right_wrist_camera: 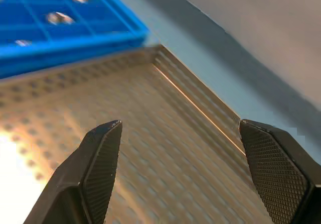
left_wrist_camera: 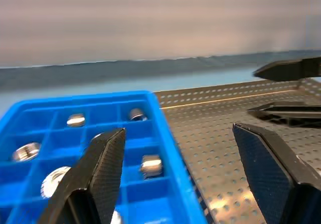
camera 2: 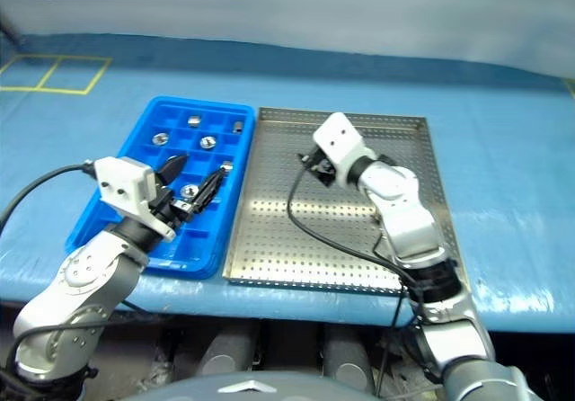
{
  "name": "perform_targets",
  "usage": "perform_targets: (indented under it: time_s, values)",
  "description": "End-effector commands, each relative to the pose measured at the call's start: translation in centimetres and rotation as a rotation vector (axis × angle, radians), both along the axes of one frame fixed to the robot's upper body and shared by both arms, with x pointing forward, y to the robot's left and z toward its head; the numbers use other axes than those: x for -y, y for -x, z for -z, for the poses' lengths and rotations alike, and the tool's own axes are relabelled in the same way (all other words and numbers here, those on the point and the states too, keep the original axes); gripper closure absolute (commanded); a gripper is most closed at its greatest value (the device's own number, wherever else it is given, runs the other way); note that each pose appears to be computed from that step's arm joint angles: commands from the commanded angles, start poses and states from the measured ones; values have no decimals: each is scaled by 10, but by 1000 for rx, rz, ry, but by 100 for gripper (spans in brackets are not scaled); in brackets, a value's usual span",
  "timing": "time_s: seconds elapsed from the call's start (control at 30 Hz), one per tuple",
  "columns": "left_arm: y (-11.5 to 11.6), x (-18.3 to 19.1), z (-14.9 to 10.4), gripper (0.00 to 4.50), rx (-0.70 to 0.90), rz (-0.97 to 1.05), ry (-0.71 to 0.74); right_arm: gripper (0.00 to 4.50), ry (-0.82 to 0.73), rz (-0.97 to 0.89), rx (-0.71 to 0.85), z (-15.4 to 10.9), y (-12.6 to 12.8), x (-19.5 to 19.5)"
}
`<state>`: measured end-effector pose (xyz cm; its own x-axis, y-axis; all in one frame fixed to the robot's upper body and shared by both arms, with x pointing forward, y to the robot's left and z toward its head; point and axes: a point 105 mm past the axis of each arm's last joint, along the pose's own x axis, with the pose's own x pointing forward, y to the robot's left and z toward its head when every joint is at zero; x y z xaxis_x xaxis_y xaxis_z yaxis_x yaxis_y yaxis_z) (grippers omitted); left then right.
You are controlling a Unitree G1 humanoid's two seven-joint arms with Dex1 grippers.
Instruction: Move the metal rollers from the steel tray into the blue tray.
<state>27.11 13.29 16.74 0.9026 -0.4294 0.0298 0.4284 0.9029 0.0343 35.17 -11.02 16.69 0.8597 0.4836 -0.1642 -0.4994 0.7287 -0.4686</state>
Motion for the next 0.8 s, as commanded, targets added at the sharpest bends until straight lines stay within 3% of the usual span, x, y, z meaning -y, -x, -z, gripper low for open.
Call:
perform_targets:
  time_s: [0.03,0.33,0.8]
  values:
    - [-9,16,1,80,-3,100,-13,59,27,122,22,-12,16,32]
    - [-42,44,-7,80,48,178,-57,59,-98,209,-216,45,30,36]
    - [-38,38,10,80,4,161,-89,59,-214,294,-343,81,24,45]
